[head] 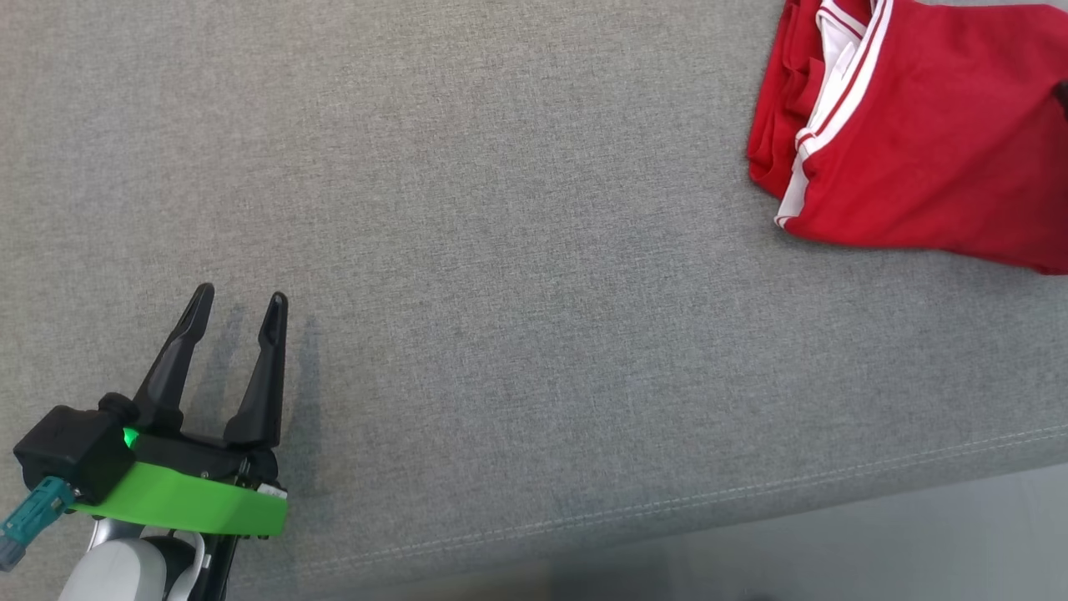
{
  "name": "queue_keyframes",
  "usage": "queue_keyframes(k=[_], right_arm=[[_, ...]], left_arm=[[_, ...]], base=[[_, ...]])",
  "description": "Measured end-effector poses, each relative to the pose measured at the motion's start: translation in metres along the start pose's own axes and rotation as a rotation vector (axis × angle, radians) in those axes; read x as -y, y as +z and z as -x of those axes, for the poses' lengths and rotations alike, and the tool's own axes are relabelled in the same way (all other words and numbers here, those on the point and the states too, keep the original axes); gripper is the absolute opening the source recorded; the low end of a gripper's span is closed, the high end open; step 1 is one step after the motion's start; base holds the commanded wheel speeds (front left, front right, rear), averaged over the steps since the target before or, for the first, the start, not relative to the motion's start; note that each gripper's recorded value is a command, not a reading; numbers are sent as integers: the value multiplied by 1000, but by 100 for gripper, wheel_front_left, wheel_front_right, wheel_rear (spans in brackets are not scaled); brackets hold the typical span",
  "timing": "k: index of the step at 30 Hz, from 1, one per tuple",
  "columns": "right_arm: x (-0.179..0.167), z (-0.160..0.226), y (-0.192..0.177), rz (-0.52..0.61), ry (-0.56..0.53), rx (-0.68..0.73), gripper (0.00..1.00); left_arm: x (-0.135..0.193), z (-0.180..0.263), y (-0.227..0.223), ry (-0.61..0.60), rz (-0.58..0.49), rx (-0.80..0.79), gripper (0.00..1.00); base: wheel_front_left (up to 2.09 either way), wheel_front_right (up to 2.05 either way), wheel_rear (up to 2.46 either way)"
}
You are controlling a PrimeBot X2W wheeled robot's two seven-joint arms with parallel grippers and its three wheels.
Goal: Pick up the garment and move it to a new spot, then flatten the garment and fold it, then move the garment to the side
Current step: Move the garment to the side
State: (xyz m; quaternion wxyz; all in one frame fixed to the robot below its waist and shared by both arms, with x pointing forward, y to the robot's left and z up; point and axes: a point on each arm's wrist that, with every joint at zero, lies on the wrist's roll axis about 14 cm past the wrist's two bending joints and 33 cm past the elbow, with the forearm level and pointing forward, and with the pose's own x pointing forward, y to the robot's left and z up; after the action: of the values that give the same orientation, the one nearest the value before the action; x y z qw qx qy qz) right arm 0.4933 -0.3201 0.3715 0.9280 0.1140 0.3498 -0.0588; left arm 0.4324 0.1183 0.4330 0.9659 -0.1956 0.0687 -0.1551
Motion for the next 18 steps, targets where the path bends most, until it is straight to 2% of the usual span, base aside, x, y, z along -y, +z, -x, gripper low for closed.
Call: queue_keyframes(k=[7, 14, 18], right_arm=[[16, 4, -5, 33, -58, 4, 100], [31, 9, -35, 32, -101, -42, 100], [31, 11, -38, 25, -108, -24, 100]], left_arm=[[1, -1, 1, -4, -1, 1, 100], [3, -2, 4, -9, -2, 10, 100], [3, -2, 5, -8, -2, 12, 100]], base=[[0, 0, 0], [0, 0, 0], [0, 0, 0]])
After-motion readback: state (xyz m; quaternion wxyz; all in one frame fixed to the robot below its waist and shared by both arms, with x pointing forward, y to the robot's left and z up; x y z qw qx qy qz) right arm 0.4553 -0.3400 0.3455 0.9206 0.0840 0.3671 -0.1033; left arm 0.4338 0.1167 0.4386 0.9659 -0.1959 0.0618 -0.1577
